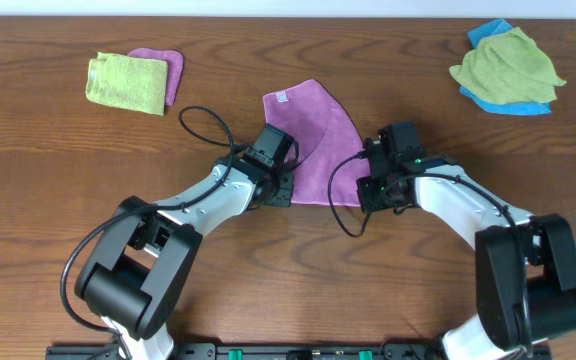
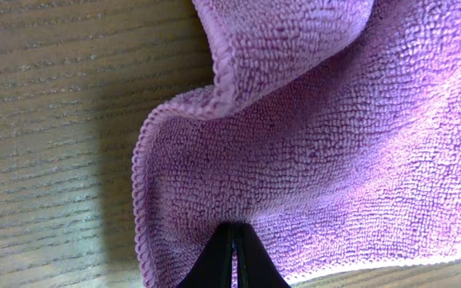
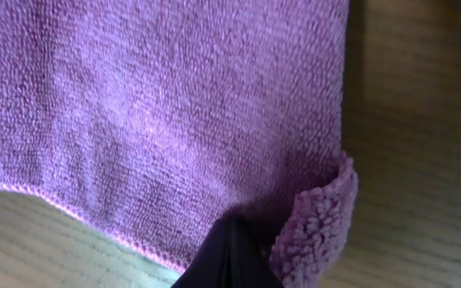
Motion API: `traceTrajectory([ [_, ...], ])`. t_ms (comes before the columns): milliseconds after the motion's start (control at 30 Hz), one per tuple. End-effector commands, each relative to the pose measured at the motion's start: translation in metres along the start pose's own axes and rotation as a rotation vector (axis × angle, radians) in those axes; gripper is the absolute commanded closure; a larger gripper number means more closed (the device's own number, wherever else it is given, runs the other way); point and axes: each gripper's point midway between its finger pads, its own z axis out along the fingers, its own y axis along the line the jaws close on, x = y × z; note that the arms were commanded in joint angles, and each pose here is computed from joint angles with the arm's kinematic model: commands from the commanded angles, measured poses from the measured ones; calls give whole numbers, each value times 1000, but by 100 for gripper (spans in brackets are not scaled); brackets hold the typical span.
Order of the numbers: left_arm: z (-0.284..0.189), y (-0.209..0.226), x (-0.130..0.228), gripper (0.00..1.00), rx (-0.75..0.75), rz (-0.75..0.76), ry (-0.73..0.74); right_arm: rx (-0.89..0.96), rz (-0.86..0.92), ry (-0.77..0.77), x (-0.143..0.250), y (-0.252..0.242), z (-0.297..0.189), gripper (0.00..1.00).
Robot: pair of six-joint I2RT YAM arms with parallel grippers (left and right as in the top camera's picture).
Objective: Fold the cloth
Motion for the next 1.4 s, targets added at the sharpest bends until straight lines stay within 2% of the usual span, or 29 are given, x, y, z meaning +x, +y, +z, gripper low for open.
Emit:
traceTrajectory([
  [0,10,11,19,94,-53,18,79,-13,28,35,9,0,2,98],
  [233,5,21,56,94,-103,15,221,-8,48,99,25,-1,1,98],
  [433,1,8,78,94,-119,36,277,-8,69,123,32,1,-7,98],
  [667,-16,5,84,94,-227,65,238,-113,58,118,35,25,-23,98],
  [1000,-29,16,92,94,-274,35,233,-73,-80,117,44,66,-25,98],
  [1367,-33,12,84,94,-255,35,191,92,-56,59,33,33,-22,98],
])
